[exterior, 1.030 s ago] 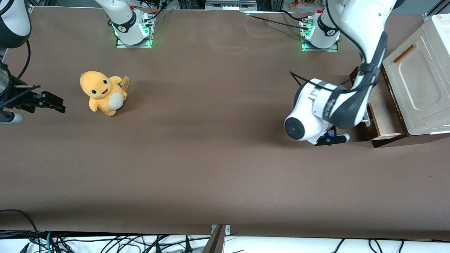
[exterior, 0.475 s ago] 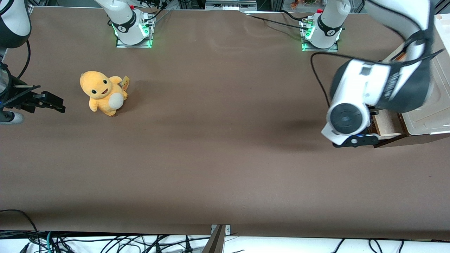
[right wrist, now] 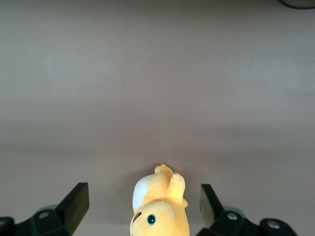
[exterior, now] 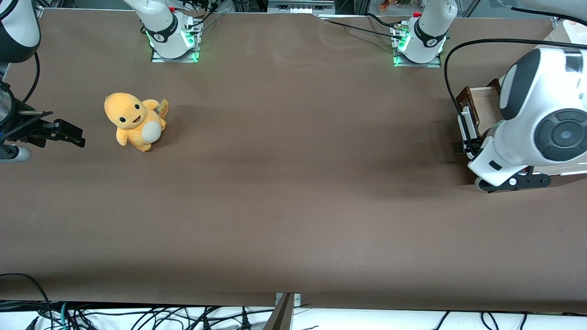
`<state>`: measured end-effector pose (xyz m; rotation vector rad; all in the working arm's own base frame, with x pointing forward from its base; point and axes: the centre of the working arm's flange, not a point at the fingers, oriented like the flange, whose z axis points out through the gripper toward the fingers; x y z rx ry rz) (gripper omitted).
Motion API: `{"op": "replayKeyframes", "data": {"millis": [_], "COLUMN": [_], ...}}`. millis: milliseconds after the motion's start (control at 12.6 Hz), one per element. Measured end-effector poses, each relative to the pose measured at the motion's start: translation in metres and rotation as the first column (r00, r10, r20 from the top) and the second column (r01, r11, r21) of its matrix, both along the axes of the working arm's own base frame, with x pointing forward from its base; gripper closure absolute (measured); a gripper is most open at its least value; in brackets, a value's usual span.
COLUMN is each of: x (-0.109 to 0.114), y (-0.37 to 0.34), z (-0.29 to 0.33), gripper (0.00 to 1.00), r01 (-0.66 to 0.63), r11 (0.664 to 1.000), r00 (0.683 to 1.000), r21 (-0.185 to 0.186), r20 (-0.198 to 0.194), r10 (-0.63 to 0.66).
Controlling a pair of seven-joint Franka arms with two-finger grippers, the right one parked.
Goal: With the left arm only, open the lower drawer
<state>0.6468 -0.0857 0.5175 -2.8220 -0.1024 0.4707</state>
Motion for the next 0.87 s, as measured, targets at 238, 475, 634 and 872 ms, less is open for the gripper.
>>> {"op": "replayKeyframes", "data": {"millis": [238, 475, 634, 872], "x": [0.003, 0.004, 0.005, 0.007], "y": [0.013, 0.021, 0.028, 0.043], "z": [0.011, 0.013, 0.014, 0.019], "gripper": [0.0, 0.0, 0.0, 0.0], "r01": [-0.003, -0.013, -0.026, -0.029], "r11": [0.998, 0.997, 0.995, 0.993], "r00": [1.0, 1.0, 0.999, 0.999], "r21": [-0.06, -0.072, -0.092, -0.115], "r20": [0.015, 0.017, 0.02, 0.029], "r10": [0.004, 0.015, 0.028, 0.033]}}
